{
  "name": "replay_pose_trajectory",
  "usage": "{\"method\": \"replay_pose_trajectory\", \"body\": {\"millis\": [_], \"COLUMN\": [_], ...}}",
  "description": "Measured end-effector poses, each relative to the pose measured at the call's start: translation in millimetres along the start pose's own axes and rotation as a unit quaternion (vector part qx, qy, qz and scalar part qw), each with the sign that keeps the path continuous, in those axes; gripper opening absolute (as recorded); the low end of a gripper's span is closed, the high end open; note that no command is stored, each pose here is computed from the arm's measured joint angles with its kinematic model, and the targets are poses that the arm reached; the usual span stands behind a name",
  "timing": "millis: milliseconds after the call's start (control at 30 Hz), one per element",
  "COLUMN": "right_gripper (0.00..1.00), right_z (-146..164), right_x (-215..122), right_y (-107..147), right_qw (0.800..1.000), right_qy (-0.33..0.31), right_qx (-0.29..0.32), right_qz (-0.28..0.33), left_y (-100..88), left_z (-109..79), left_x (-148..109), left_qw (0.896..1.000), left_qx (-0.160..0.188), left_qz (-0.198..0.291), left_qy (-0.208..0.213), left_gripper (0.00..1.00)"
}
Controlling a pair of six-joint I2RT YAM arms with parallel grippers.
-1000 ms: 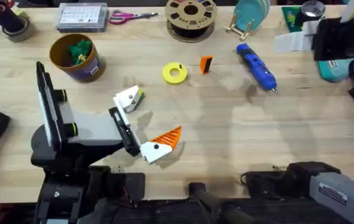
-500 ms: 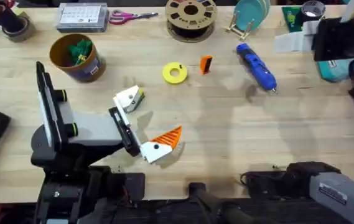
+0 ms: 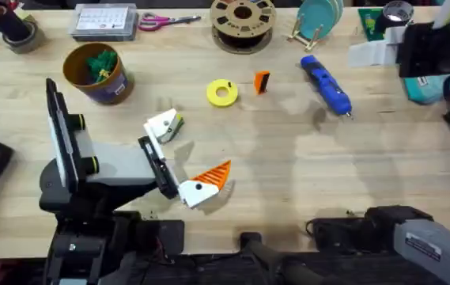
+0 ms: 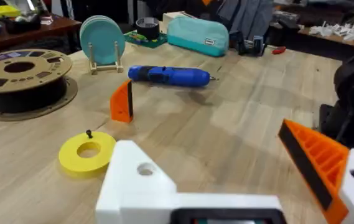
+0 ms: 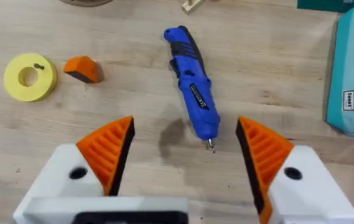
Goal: Pick up the gripper from the table and insert it into the empty holder that is missing its gripper. Then pick up a screw, insert it into the mounting hole, and use the screwdriver to tighten it. Finally, clean up the table by picking up the vegetable and placing it into the bucket.
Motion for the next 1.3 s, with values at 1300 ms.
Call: {"method": "replay_pose_trajectory", "body": {"millis": [1300], "right_gripper": [0.998], "right_z": [139.8], "right_x": [34.0], "right_y": [-19.7], "right_qw": [0.964], "right_qy": [-0.054], "right_qx": [-0.129], "right_qz": [0.225], "left_y": [0.0], "left_z": [-0.1], "left_x": [0.0], "left_qw": [1.0], "left_qx": [0.0], "left_qz": [0.0], "left_qy": [0.0], "left_gripper": [0.986]}}
Point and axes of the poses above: each hand's point on the last joint's axis, 136 mm out from that joint toward the fingers, its own x axis out along the fingers, its own z axis along the line the jaws close on, y = z × x, the point moved 2 cm from there along -x, back along the fingers, and after that the axes turned 2 degrees about x, right-handed, at the moved point
